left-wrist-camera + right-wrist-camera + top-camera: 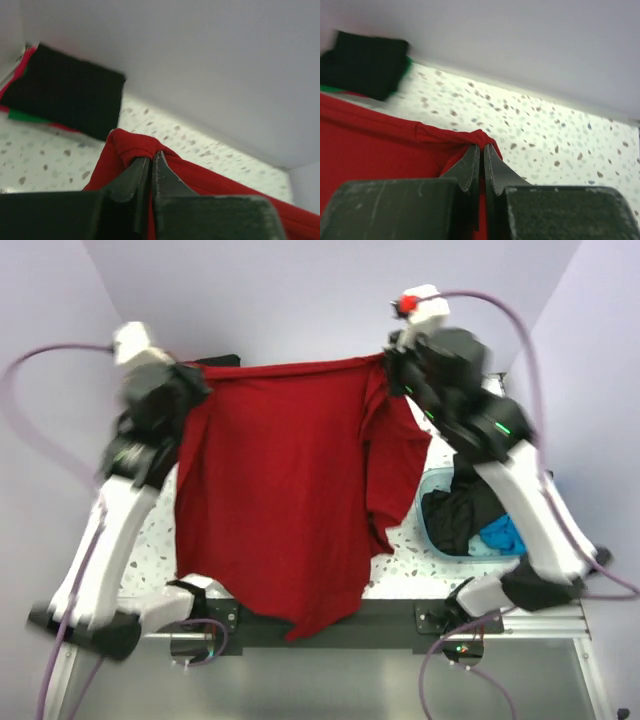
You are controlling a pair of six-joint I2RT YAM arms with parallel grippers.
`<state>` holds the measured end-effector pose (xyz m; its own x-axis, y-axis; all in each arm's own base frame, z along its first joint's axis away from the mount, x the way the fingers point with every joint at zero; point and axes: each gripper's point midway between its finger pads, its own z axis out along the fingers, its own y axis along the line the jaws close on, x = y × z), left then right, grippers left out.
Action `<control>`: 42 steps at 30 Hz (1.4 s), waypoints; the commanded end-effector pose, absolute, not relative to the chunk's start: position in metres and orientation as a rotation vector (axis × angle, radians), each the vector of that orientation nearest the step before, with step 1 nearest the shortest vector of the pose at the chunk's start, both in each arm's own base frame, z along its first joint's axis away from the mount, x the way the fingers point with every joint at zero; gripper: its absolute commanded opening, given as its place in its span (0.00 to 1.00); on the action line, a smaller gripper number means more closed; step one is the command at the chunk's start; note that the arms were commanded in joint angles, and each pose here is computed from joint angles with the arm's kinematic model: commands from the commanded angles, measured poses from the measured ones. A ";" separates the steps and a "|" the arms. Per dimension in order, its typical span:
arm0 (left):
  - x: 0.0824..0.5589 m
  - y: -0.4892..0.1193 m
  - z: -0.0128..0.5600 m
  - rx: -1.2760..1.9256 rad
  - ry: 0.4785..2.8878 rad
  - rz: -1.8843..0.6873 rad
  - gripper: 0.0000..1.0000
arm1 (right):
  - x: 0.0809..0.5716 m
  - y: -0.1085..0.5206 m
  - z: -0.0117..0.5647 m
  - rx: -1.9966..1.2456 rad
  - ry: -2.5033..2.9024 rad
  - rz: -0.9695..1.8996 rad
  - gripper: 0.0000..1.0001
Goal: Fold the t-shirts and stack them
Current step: Flatten the tshirt out
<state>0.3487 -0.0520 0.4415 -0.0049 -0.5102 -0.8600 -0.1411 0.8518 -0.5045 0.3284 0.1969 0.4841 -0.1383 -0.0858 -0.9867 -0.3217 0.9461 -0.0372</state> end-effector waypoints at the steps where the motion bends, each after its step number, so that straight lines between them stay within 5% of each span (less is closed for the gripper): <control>1: 0.415 -0.020 0.314 -0.708 1.761 0.012 0.20 | 0.433 0.183 0.400 -0.210 1.837 0.065 0.00; 2: 0.442 -0.018 0.280 -0.710 1.827 0.040 0.79 | 0.468 0.193 0.345 -0.270 1.939 0.021 0.03; 3: 0.455 -0.017 0.268 -0.702 1.861 0.047 1.00 | 0.489 0.205 0.340 -0.291 1.940 0.043 0.32; 5: 0.470 -0.015 0.226 -0.728 1.999 0.117 1.00 | 0.520 0.212 0.312 -0.347 1.979 -0.023 0.69; 8: 0.478 -0.009 0.247 -0.752 1.945 0.134 1.00 | 0.539 0.223 0.274 -0.364 2.118 -0.051 0.99; 15: 0.436 -0.041 0.237 -0.593 1.930 -0.139 1.00 | 0.474 0.210 0.228 -0.246 2.239 0.079 0.99; 17: 0.422 -0.041 0.217 -0.590 1.984 -0.136 1.00 | 0.450 0.205 0.243 -0.193 2.215 0.146 0.99; 25: 0.390 -0.066 0.142 -0.523 2.168 -0.256 1.00 | 0.378 0.184 0.158 -0.139 2.409 0.148 0.99; 32: 0.367 -0.067 0.062 -0.554 2.364 -0.215 1.00 | 0.398 0.174 0.104 -0.126 2.526 -0.034 0.99; 42: 0.335 -0.022 0.003 -0.725 2.464 0.047 1.00 | 0.496 0.189 0.065 -0.093 2.529 -0.043 0.99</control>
